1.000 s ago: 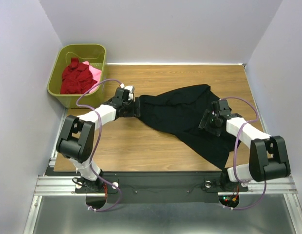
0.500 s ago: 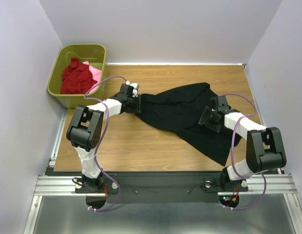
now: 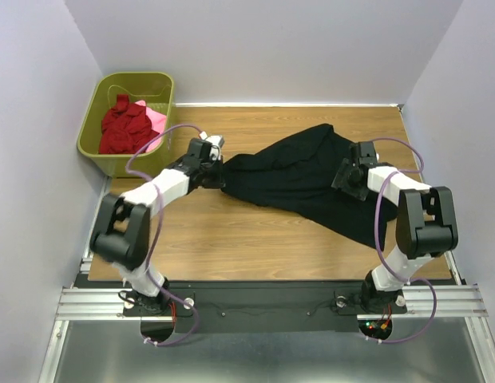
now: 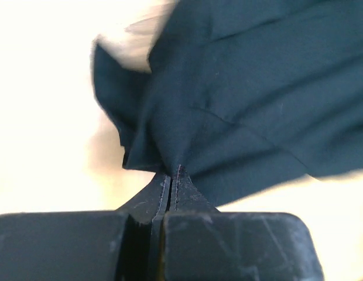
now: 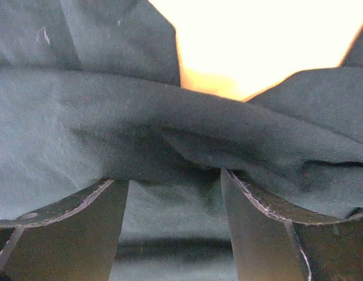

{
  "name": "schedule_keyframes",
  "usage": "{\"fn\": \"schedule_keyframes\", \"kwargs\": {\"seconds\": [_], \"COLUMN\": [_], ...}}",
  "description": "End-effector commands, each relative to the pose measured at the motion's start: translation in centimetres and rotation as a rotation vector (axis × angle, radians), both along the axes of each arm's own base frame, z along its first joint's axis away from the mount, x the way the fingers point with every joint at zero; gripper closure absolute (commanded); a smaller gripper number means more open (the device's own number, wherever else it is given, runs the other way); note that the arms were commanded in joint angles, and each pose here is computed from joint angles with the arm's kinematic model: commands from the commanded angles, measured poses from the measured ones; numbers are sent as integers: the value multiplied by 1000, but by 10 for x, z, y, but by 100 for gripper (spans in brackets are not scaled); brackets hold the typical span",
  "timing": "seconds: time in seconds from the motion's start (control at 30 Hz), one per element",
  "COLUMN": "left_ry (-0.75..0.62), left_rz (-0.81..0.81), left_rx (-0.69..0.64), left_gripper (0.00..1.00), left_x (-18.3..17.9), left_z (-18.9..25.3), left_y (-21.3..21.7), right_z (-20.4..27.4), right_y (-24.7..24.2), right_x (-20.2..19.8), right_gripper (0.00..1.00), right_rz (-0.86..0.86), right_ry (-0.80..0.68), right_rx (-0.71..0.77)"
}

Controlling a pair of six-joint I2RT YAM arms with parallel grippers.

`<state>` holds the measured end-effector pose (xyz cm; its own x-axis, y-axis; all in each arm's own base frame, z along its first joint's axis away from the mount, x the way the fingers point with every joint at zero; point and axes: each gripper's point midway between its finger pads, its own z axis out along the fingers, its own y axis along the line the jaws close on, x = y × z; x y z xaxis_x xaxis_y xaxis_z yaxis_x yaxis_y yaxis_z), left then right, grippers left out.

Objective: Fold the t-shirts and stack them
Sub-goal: Flatten the tshirt out

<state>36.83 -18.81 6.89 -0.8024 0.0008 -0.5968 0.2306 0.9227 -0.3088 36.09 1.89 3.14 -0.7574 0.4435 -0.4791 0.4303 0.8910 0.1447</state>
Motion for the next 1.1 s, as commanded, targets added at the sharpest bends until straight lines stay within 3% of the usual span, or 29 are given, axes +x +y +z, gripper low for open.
{"fn": "schedule_keyframes", "kwargs": {"seconds": [0.0, 0.07, 0.17, 0.23, 0.37, 0.53, 0.73, 0.9, 1.07], "left_ry": [-139, -170, -104, 10, -4, -84, -38, -39, -15], "left_rz": [42, 76, 105, 111, 138, 173, 156, 124, 79], "left_rx": [-40, -57, -104, -141, -249, -208, -129, -102, -101], "left_gripper": [100, 100, 100, 100, 100, 100, 100, 100, 85], "left_x": [-28, -48, -89, -124, -156, -130, -74, -33, -8], "left_z": [75, 94, 85, 60, 73, 93, 63, 68, 66], "left_y": [17, 27, 36, 35, 37, 41, 24, 7, -14], "right_z": [21, 23, 14, 12, 10, 14, 12, 0, -7], "right_y": [-16, -8, 4, 8, 22, 30, 30, 20, 6], "right_x": [39, 43, 34, 24, 4, -7, -18, -21, -11], "right_gripper": [30, 30, 30, 30, 29, 27, 27, 28, 29], "right_rz": [-28, -6, 26, 34, 89, 129, 119, 79, 34], "right_ry": [-89, -95, -68, -59, -40, -48, -39, -7, 7], "right_rx": [-68, -28, 33, 56, 124, 158, 166, 119, 53]}}
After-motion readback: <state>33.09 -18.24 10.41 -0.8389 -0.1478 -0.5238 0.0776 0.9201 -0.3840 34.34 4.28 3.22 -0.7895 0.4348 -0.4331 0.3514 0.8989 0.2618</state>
